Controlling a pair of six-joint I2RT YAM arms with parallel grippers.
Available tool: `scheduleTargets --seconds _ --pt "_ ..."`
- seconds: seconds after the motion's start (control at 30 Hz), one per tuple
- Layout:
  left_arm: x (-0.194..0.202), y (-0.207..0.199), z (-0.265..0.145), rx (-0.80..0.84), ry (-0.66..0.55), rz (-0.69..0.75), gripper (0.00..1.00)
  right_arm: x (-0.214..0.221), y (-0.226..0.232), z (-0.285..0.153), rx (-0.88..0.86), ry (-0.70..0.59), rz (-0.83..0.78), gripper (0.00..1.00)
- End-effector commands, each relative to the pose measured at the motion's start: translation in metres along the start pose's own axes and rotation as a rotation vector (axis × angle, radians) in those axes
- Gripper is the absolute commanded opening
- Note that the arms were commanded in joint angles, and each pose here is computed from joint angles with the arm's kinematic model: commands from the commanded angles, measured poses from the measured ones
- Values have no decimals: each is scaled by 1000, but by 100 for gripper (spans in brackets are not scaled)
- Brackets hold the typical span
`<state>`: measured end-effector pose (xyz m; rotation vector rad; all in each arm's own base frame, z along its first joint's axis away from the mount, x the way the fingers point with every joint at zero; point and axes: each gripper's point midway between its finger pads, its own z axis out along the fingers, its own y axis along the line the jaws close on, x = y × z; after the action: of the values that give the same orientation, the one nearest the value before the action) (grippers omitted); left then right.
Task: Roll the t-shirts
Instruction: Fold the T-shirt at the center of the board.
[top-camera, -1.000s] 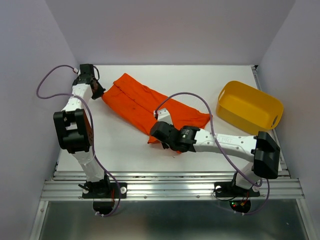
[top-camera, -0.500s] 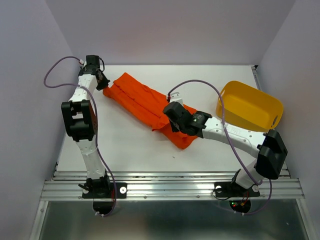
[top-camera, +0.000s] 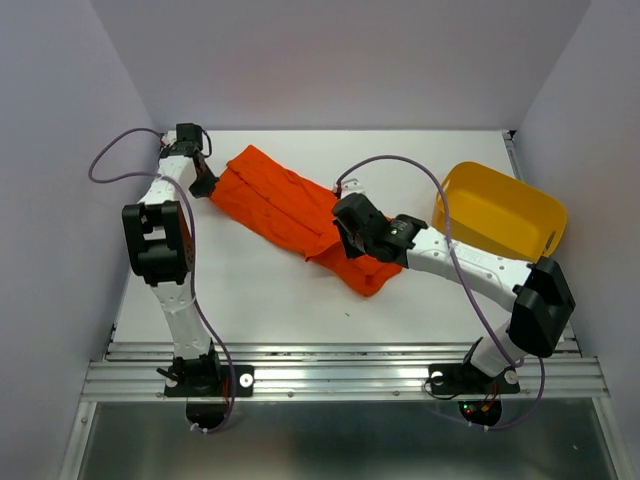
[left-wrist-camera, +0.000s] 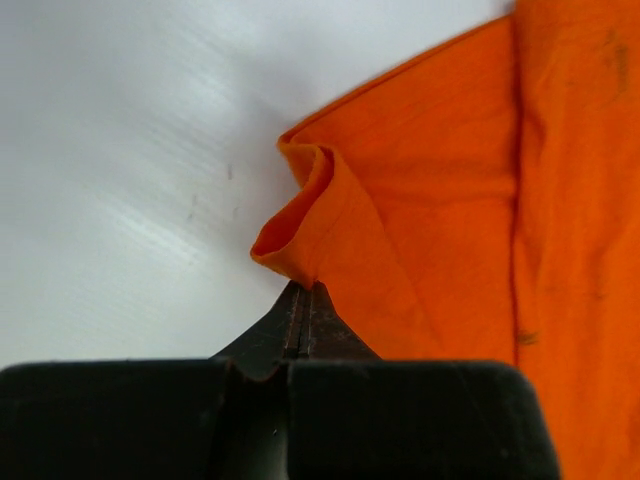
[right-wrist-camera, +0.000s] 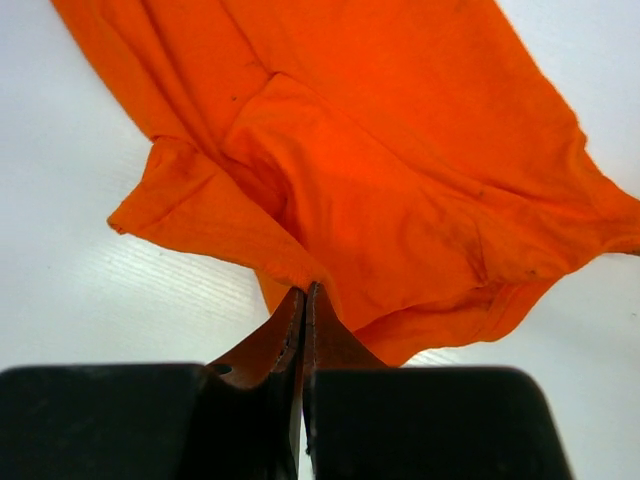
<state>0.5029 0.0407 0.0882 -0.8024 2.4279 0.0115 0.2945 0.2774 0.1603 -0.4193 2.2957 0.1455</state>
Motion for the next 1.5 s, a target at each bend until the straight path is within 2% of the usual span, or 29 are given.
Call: scheduleTargets --seconds 0.0,0.27,0.57,0.8,1.07,1.47 --pt "-8 25 -43 -74 -75 38 0 -3 19 -14 -137 -7 19 1" --pt "10 52 -48 -147 -61 51 0 26 22 -21 -183 51 34 1" --pt "13 66 -46 -207 -67 64 0 18 10 -36 -158 6 37 1" --pt "7 54 -39 -184 -55 67 0 19 7 -33 -132 8 37 1" --pt "-14 26 -27 -153 -52 73 0 -2 2 -25 -69 -34 -2 1" --pt "-26 -2 -5 -125 -35 86 0 -20 -19 3 -14 -22 -33 1"
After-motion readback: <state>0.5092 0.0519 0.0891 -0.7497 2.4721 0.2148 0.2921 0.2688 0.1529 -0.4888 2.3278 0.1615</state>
